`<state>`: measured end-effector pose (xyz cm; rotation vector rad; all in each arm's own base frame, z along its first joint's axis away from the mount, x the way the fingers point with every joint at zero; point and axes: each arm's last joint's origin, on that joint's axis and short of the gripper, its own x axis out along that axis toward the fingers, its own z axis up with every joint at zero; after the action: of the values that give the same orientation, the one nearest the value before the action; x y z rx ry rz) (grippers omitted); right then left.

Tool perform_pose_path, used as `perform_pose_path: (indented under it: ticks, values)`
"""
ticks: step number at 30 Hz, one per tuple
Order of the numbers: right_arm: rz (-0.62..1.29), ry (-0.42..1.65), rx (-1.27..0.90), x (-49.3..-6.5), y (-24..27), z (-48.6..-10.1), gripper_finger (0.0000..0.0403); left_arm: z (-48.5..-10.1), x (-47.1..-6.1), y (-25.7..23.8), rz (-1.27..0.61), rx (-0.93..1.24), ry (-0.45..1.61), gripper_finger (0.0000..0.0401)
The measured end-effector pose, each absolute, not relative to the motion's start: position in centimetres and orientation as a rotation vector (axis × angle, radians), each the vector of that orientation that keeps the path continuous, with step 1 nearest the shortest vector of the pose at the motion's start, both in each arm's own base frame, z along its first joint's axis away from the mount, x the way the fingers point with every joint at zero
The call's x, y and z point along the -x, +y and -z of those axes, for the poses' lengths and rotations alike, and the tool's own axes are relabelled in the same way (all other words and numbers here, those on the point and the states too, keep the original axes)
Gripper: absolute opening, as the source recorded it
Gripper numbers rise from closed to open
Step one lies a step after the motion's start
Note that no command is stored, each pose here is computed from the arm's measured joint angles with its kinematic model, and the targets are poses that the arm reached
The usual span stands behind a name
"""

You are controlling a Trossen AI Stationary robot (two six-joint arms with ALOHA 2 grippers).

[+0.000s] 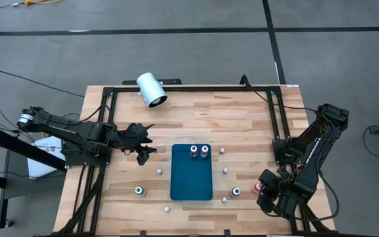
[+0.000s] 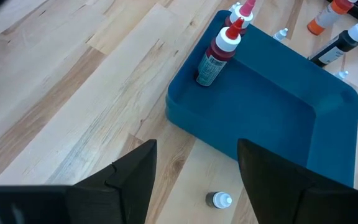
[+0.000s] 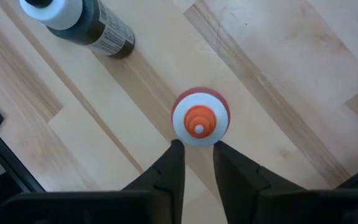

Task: Pick & Place food coloring
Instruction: Put the big orange food coloring bottle into the blue container

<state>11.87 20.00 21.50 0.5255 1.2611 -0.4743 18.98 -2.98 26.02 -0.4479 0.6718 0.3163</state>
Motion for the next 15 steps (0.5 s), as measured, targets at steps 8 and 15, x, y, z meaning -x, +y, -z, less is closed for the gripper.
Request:
perform_pose_path:
  ticks: [8, 15]
  values:
    - [0.473, 1.26, -0.527, -11.88, 20.01, -21.51, 0.0074, -26.02, -18.98, -2.98, -0.316, 0.448, 0.672, 0.0213]
    - [0.473, 1.261, -0.526, -11.88, 20.01, -21.5, 0.015, -26.03, -18.99, -2.98, -0.312, 0.438, 0.673, 0.0213]
